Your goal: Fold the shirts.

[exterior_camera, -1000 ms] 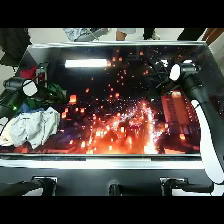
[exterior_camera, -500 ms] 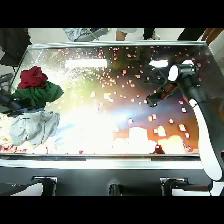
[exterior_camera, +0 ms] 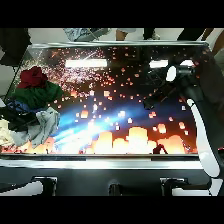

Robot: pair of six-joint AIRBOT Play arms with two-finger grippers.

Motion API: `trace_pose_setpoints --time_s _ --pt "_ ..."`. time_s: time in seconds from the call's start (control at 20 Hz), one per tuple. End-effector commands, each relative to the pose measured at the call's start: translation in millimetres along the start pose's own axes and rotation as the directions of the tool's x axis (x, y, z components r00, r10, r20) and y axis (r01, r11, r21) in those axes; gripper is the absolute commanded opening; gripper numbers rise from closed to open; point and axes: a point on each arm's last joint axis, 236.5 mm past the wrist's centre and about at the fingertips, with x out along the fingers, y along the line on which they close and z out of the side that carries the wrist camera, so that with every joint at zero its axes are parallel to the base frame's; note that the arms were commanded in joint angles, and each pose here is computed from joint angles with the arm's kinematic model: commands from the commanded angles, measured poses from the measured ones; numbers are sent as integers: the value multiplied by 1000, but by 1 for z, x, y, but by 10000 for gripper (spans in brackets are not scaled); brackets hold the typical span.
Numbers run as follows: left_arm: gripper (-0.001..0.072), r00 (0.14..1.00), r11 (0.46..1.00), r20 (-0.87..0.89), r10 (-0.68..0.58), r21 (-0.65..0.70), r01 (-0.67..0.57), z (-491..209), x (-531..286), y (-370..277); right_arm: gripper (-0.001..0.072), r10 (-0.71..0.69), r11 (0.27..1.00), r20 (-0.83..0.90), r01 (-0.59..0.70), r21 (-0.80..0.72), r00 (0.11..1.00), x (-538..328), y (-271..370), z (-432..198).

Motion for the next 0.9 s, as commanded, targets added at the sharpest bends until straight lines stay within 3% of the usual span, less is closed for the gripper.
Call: trace_pose_setpoints --time_s 0.0,0.05,0.1,0.2,0.3,0.4,0.5,0.7,0.8,0.85 --pt "472 1000 1000 12 -11 1 11 5 19 1 672 29 1000 -28 -29 0 999 0 7 -6" --pt "168 1000 1000 8 -15 19 15 4 19 -1 672 34 999 -36 -34 -13 999 0 8 -8" --pt "32 999 999 -2 -36 41 36 2 16 -6 671 36 999 -39 -37 -33 999 -1 9 -9" --pt "29 994 987 41 -105 123 100 9 -7 -25 671 12 998 -10 -12 -68 1000 -14 7 -6" --pt "29 956 975 235 -175 178 134 31 -64 -54 672 -70 993 55 75 -93 996 -44 -3 1" --pt "30 807 924 463 -368 278 262 37 -151 -114 672 -193 973 181 212 -93 964 -89 -17 13" --pt "30 572 809 573 -588 432 399 4 -247 -178 672 -300 938 309 338 -76 903 -144 -22 18" --pt "29 159 467 466 -870 680 565 -112 -381 -259 672 -442 856 521 517 2 730 -254 -12 6" --pt "29 79 336 362 -929 732 593 -158 -403 -282 671 -469 830 586 557 37 661 -295 2 -9" --pt "29 79 281 296 -952 740 611 -178 -402 -295 671 -478 820 610 570 52 632 -312 10 -20"
